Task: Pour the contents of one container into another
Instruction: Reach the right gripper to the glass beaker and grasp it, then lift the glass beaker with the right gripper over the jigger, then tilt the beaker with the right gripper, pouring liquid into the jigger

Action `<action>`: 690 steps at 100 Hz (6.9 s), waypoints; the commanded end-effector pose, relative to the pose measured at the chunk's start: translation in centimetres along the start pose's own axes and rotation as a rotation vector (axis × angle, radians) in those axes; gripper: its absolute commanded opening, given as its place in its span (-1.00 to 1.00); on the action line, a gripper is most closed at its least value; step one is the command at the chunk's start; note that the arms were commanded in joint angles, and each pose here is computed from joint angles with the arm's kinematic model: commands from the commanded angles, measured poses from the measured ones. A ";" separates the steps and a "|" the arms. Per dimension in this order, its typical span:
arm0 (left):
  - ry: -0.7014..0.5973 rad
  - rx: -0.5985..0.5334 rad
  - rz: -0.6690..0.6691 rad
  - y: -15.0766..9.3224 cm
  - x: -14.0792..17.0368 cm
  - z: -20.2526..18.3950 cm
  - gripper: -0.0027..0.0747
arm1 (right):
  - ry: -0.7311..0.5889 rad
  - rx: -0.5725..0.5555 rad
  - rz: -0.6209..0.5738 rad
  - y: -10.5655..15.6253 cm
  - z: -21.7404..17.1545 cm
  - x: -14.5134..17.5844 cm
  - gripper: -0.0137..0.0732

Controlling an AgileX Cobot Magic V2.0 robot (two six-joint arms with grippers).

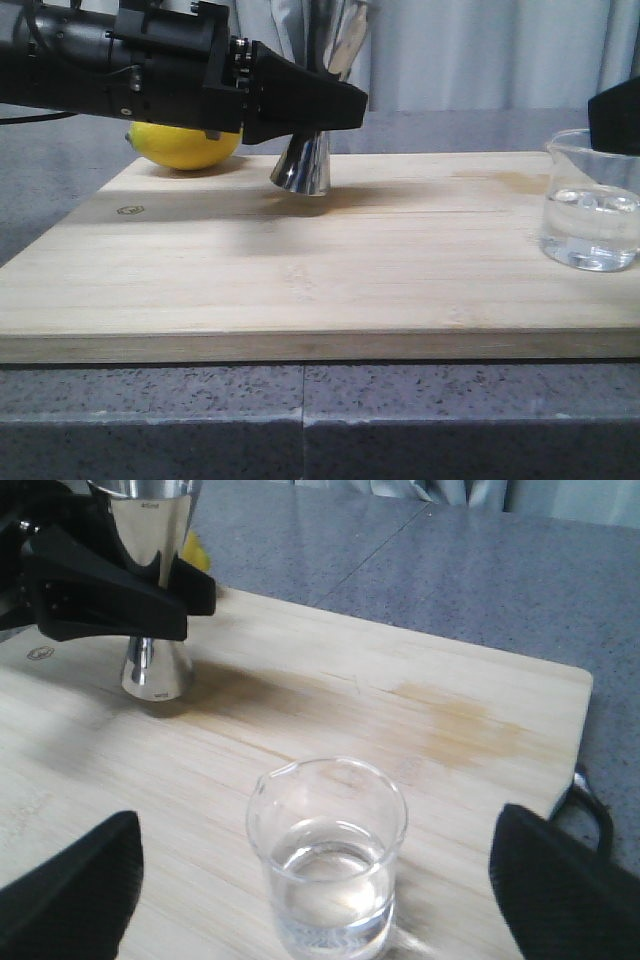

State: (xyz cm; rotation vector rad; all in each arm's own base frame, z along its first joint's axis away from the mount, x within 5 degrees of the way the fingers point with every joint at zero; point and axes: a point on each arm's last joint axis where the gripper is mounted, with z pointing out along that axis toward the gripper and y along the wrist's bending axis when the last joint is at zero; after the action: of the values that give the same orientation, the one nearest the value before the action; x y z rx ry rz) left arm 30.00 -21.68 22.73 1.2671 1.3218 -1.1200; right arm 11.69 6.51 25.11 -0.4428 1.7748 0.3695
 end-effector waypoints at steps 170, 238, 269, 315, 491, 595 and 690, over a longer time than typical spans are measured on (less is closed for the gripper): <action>-0.158 0.039 0.034 -0.7 -3.5 -0.2 -0.98 | -0.086 0.026 -0.044 0.1 7.0 2.2 0.78; -0.158 0.039 0.034 -0.7 -3.5 -0.2 -0.98 | -0.055 0.024 -0.035 0.1 7.0 2.5 0.78; -0.158 0.039 0.034 -0.7 -3.5 -0.2 -0.98 | -0.159 0.038 -0.019 -0.1 5.7 3.6 0.78; -0.158 0.039 0.034 -0.7 -3.5 -0.2 -0.98 | -0.179 0.015 -0.042 0.1 5.6 3.5 0.20; -0.158 0.039 0.034 -0.7 -3.5 -0.2 -0.98 | -0.060 0.083 -0.127 -2.2 9.7 -5.9 -0.13; -0.158 0.039 0.034 -0.7 -3.5 -0.2 -0.98 | -0.032 -0.008 -0.422 1.0 11.2 -14.5 -0.06; -0.158 0.039 0.034 -0.7 -3.5 -0.2 -0.98 | 0.091 -0.037 -0.673 3.2 12.6 -16.6 -0.06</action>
State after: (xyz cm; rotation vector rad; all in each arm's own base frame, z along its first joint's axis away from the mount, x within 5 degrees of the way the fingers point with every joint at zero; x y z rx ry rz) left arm 29.99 -21.68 22.66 1.2732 1.3237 -1.1177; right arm 24.71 16.95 35.53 -1.0729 1.7260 -0.0830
